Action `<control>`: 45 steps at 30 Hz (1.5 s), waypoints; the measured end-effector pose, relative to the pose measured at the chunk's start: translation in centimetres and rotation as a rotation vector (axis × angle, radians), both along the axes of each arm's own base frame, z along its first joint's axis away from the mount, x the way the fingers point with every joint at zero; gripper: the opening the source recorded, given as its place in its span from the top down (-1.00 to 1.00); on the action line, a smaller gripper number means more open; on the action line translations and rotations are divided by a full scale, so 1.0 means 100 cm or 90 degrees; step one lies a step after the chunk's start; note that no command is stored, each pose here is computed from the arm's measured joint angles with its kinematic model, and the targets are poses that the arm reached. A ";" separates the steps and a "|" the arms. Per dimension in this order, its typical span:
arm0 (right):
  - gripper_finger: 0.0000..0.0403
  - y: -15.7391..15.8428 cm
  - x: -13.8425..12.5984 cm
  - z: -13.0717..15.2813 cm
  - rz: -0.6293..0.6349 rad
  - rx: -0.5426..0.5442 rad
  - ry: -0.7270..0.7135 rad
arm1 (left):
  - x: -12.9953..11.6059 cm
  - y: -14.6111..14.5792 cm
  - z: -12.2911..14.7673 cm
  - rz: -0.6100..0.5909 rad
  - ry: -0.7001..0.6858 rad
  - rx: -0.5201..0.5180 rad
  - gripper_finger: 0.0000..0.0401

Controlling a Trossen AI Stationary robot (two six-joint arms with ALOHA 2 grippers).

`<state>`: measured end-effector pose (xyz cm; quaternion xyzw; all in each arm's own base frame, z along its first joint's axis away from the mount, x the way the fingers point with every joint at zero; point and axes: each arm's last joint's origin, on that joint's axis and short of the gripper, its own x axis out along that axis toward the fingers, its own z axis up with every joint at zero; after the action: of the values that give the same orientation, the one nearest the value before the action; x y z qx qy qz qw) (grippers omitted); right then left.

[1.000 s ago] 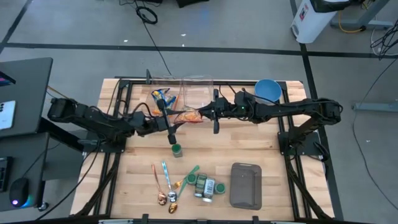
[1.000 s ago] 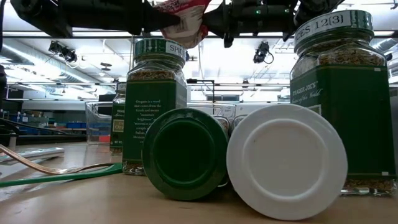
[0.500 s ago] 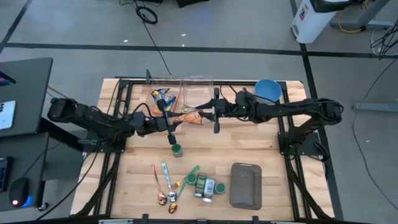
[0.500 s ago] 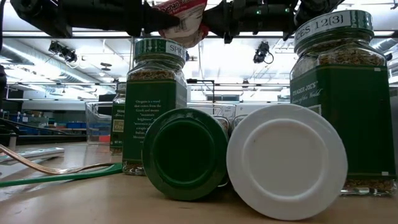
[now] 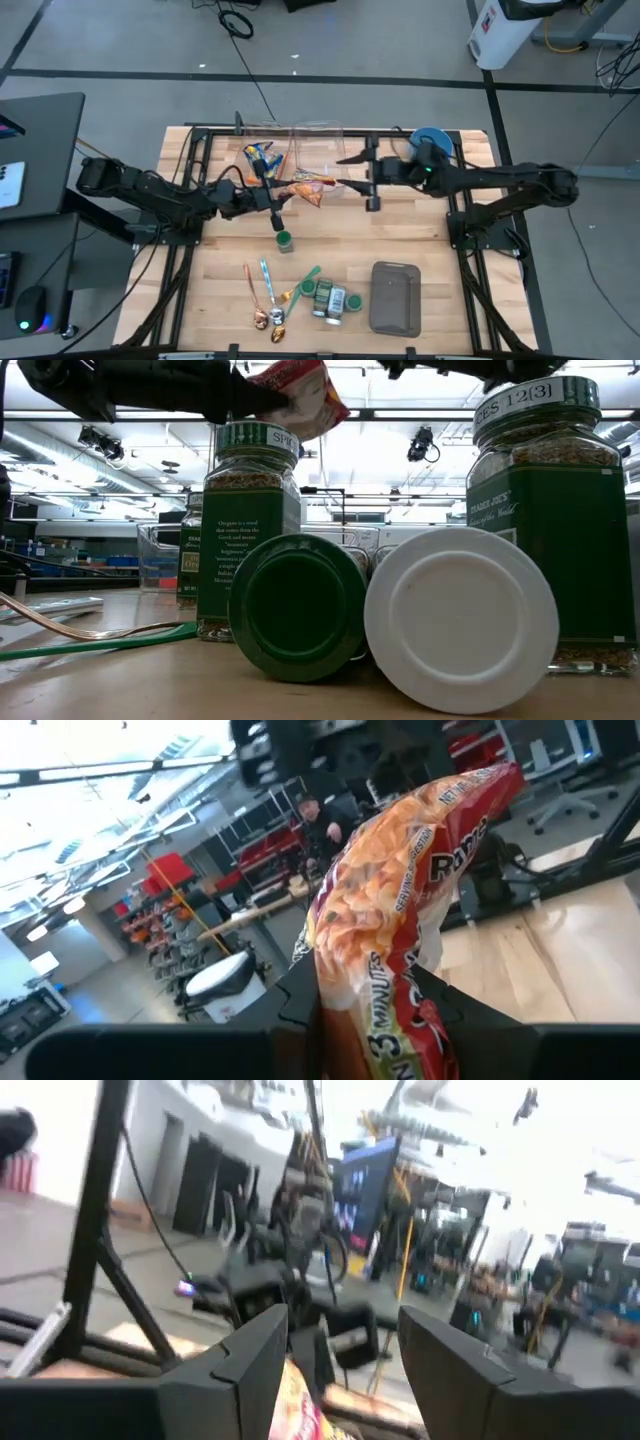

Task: Pick & Place Food Item
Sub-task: Put the red noodle pack into the left transparent bin

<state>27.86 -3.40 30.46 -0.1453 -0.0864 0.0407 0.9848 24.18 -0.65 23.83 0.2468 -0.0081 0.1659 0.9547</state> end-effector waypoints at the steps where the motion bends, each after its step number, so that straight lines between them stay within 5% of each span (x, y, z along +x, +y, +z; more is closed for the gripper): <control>1: -0.01 0.002 -0.006 -0.001 0.007 -0.010 -0.033 | 0.000 0.000 0.000 0.000 0.002 -0.001 0.59; 8: 0.02 0.014 -0.059 -0.049 0.018 -0.039 -0.217 | 0.000 0.000 0.000 0.000 -0.002 -0.005 0.59; 18: 0.16 0.017 -0.120 -0.115 -0.065 0.040 -0.170 | -0.007 0.003 0.000 0.060 0.032 -0.024 0.59; 26: 0.17 0.020 -0.128 -0.114 -0.055 0.075 -0.151 | -0.022 0.009 -0.002 0.178 0.087 -0.076 0.59; 39: 0.17 0.020 -0.125 -0.123 -0.056 0.085 -0.085 | -0.057 0.022 -0.018 0.509 0.175 -0.084 0.59; 45: 0.17 0.019 -0.124 -0.126 -0.074 0.090 -0.068 | -0.059 0.041 -0.033 0.530 0.222 -0.146 0.59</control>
<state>15.47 -1.49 17.86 -0.0821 -0.1326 -0.0303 0.9873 18.26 3.42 20.51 0.1459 0.2710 0.4909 0.8150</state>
